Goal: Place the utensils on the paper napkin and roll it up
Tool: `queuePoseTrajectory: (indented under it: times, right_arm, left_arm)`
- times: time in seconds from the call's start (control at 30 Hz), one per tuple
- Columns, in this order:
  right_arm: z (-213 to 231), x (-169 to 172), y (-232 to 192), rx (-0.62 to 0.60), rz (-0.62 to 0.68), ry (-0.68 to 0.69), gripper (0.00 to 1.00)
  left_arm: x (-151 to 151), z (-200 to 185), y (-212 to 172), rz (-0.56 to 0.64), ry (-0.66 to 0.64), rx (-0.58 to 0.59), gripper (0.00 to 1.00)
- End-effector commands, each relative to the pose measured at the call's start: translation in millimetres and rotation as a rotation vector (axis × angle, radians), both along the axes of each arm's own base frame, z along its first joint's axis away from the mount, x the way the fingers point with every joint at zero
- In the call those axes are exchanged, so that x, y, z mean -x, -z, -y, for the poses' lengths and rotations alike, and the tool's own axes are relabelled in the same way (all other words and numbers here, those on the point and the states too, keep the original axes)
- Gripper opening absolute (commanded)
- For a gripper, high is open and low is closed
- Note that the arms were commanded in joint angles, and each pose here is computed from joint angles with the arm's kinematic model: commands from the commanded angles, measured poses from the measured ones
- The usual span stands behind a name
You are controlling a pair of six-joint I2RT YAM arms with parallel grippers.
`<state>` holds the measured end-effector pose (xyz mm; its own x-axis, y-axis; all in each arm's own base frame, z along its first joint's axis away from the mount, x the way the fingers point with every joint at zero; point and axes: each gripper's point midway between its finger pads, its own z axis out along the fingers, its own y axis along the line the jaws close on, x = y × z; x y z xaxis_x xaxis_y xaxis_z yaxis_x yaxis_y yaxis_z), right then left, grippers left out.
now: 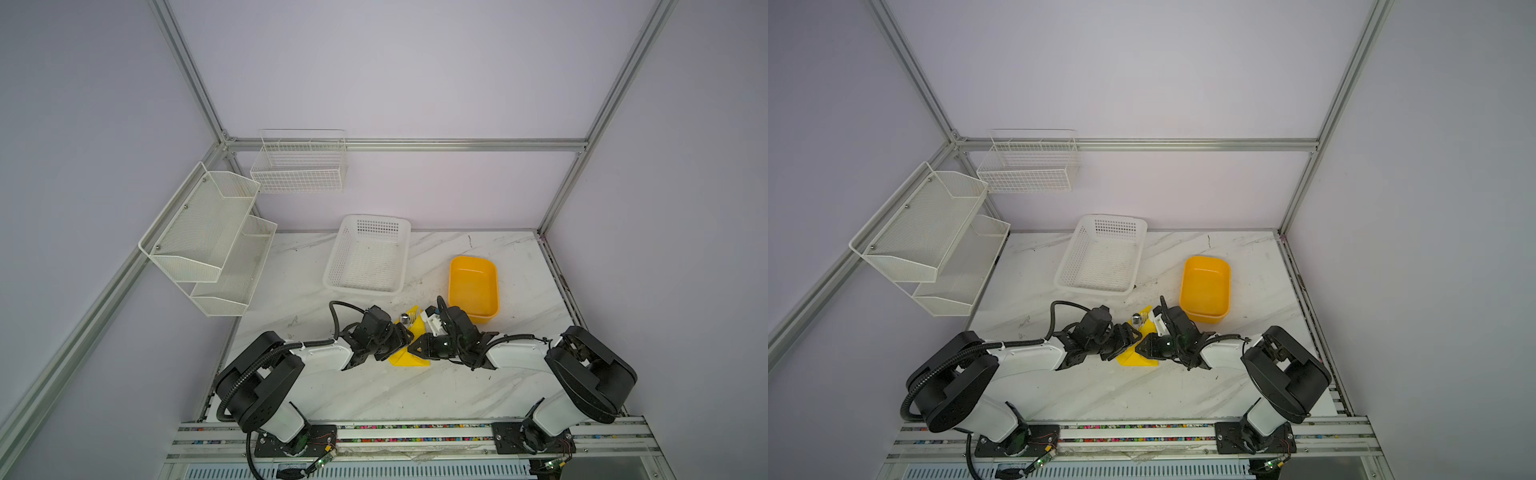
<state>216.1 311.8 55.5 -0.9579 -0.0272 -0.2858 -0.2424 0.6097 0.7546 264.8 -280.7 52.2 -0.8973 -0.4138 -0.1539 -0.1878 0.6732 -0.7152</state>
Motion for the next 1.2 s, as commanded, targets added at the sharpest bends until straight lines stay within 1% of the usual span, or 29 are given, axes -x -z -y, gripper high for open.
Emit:
queuePoseTrajectory:
  times: [0.0,0.07,0.1,0.3,0.43,0.53,0.67,0.7,0.8,0.87,1.03,1.17]
  right_arm:
    - [-6.4,7.8,-4.0,-0.041,0.013,-0.053,0.32]
    - [-7.2,9.0,-5.6,-0.051,0.016,-0.063,0.39]
    - [-8.0,9.6,-6.2,-0.056,0.018,-0.069,0.39]
    - [-9.8,11.9,-4.6,-0.065,0.014,-0.086,0.43]
    - [-9.0,11.0,-1.0,-0.055,0.010,-0.081,0.41]
    - [-7.6,10.5,0.3,-0.048,0.010,-0.072,0.38]
    - [-4.9,9.8,-1.2,-0.044,0.017,-0.056,0.33]
    - [-4.2,9.2,-2.0,-0.042,0.021,-0.053,0.33]
    - [-2.0,9.1,-3.8,-0.035,0.025,-0.043,0.32]
    - [0.2,8.2,-5.7,-0.029,0.032,-0.032,0.32]
    - [3.6,5.0,-11.6,-0.024,0.051,-0.005,0.32]
    - [5.4,4.4,-9.8,-0.016,0.046,0.008,0.32]
  left_arm:
    - [-12.7,15.8,-21.8,0.047,0.029,0.053,0.75]
    - [-12.0,15.9,-20.5,0.042,0.031,0.050,0.76]
    - [-11.6,15.7,-19.2,0.039,0.031,0.049,0.76]
    - [-11.7,15.0,-16.7,0.036,0.030,0.046,0.77]
    - [-11.8,16.1,-13.8,0.027,0.036,0.043,0.74]
    - [-10.8,15.9,-10.5,0.017,0.039,0.040,0.65]
    - [-9.8,14.1,-7.3,0.005,0.038,0.023,0.48]
    - [-9.1,13.0,-6.7,0.003,0.038,0.014,0.47]
    - [-8.7,9.7,-7.0,0.007,0.035,-0.004,0.38]
    - [-8.5,7.9,-8.5,0.012,0.033,-0.010,0.30]
    - [-9.2,7.8,-15.2,0.034,0.039,-0.006,0.18]
    - [-10.2,9.9,-20.7,0.058,0.047,0.013,0.15]
